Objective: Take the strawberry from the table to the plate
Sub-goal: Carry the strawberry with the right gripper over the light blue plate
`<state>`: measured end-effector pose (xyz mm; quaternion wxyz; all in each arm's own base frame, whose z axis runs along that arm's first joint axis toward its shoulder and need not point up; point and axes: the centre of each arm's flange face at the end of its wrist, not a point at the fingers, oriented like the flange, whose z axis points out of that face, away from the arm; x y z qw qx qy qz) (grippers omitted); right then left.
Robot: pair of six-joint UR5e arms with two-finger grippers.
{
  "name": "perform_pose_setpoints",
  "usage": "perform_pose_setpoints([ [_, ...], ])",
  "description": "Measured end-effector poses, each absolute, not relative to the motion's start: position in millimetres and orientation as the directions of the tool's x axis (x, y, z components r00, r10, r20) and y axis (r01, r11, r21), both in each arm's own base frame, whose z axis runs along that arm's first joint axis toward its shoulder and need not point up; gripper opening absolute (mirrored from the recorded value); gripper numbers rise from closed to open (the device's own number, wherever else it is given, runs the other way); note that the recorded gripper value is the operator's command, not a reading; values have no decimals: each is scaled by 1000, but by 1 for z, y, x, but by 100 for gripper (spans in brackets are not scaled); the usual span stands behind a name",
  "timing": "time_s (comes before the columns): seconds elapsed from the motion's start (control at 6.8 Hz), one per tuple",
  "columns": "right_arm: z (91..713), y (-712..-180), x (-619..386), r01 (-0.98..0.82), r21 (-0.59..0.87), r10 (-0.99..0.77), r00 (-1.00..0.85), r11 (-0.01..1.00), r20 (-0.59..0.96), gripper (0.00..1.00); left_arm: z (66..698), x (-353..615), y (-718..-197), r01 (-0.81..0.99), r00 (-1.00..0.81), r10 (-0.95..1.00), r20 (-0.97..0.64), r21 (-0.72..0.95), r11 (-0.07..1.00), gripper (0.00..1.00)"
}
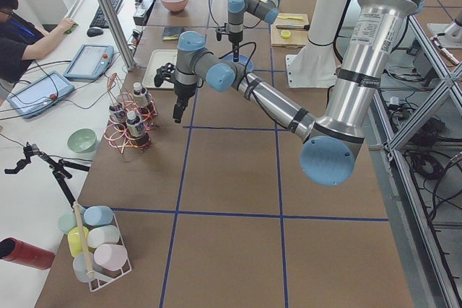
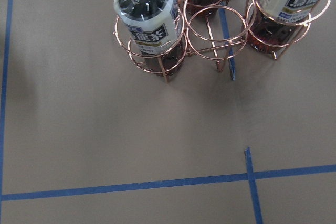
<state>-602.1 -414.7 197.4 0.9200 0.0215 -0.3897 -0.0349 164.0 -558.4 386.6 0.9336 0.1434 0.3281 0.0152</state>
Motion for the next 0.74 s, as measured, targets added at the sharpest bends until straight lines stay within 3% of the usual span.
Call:
perform_pose_setpoints([
  [0.74, 186, -423, -629, 37, 84, -85, 716, 996, 693, 0, 392, 164, -560, 63, 785, 120, -608, 271, 960, 100],
])
